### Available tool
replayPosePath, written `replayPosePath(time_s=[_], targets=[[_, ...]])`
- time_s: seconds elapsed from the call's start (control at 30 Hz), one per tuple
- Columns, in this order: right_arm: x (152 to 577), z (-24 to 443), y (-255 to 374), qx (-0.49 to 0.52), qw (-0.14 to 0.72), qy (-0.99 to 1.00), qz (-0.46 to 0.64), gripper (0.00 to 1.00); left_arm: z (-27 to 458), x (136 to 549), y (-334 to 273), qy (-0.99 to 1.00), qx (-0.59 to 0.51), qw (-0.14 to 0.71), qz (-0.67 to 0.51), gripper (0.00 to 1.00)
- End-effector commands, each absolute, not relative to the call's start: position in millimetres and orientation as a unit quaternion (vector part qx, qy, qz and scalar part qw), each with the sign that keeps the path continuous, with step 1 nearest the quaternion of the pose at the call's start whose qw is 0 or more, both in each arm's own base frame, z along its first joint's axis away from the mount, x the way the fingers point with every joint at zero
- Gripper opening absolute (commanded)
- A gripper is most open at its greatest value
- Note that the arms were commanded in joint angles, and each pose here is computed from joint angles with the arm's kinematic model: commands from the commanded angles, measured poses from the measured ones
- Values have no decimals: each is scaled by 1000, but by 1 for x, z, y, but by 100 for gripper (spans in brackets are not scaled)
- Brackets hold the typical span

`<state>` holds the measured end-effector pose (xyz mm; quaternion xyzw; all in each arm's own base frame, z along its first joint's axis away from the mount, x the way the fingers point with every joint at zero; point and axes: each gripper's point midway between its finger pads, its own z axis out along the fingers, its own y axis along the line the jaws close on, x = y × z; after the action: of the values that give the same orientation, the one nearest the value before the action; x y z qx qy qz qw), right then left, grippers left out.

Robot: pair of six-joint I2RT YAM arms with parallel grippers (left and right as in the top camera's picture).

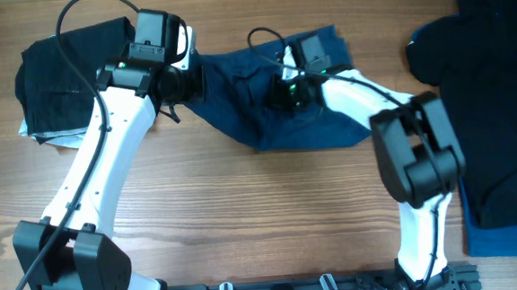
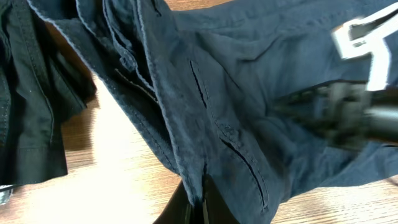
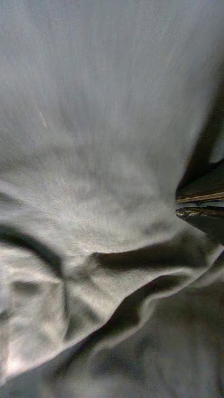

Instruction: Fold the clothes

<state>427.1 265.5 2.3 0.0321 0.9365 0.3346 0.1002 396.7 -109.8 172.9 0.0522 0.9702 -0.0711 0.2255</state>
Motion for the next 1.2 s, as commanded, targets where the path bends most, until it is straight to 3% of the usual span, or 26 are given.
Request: replayPosePath(time_s=[0.0, 0.4, 0.57, 0.77, 0.87, 1.07, 1.17], targets=[[402, -21, 306, 46, 28, 923, 381, 4, 195, 399, -123, 959, 87, 256, -86, 4], [400, -18, 325, 25, 28, 907, 419, 4, 199, 390, -168, 944, 168, 269, -95, 4], [428, 16, 306, 1, 77, 891, 448, 4, 202, 392, -169, 942, 168, 274, -96, 4], [456, 88, 242, -9, 159, 884, 439, 4, 210, 394, -171, 939, 169, 283, -99, 4], [452, 96, 195, 16, 173, 918, 356, 4, 211, 395, -172, 938, 170, 285, -101, 4], [422, 45, 110, 49, 131, 983, 117, 4, 212, 395, -176, 936, 173, 286, -109, 4], [408, 28, 87, 60, 114, 990, 55, 4, 216, 395, -185, 931, 181, 292, -123, 4]])
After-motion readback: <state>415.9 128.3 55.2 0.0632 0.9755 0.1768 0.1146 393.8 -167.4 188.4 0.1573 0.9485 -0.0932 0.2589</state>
